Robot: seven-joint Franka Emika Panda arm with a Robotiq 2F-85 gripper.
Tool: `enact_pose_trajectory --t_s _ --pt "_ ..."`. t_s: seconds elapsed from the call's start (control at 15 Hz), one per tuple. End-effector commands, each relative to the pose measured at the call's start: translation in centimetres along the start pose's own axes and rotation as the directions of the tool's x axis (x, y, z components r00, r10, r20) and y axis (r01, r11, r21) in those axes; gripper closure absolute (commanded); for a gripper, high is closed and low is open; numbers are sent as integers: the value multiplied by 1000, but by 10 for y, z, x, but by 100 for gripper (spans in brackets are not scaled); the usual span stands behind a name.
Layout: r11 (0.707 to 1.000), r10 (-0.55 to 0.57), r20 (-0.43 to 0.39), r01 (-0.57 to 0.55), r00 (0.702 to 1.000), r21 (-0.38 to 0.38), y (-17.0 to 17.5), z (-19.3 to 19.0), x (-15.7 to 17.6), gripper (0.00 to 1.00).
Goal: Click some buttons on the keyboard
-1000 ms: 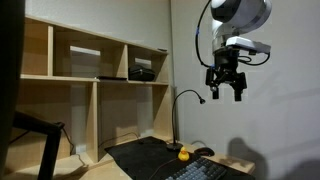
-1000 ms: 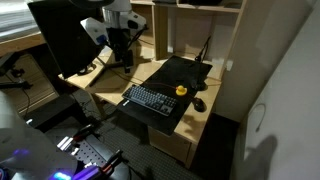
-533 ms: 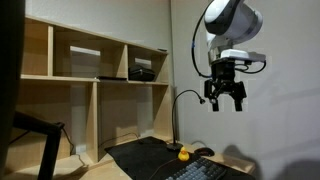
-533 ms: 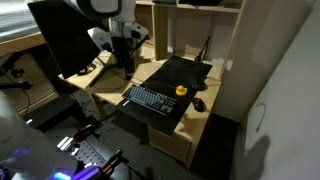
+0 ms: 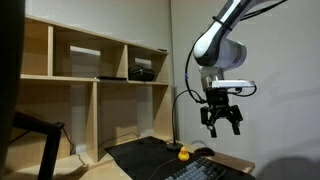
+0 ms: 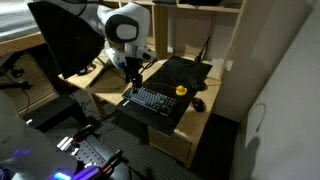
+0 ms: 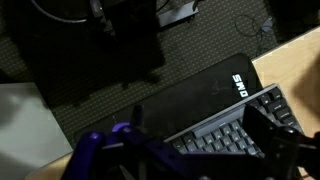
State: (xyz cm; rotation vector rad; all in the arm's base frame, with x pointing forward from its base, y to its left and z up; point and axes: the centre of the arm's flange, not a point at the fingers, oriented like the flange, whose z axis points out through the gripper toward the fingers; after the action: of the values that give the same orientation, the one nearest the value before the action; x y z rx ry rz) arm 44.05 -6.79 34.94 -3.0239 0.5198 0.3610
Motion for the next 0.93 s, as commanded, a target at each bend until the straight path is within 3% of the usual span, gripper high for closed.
enact_pose_trajectory --t_s 0.0,0.13,0.4,0.67,0.73,0.87 --pt "1000 1 -3 -1 1000 1 0 -2 0 0" --pt "1000 15 -15 -15 1000 14 -1 -2 1 0" --pt "999 28 43 -29 999 22 -2 -1 -3 0" --pt "1000 -11 201 10 980 7 -1 1 -15 0" --pt "1000 11 135 -11 991 -1 -1 6 -15 0" --pt "1000 3 173 -2 985 -5 -1 6 -19 0"
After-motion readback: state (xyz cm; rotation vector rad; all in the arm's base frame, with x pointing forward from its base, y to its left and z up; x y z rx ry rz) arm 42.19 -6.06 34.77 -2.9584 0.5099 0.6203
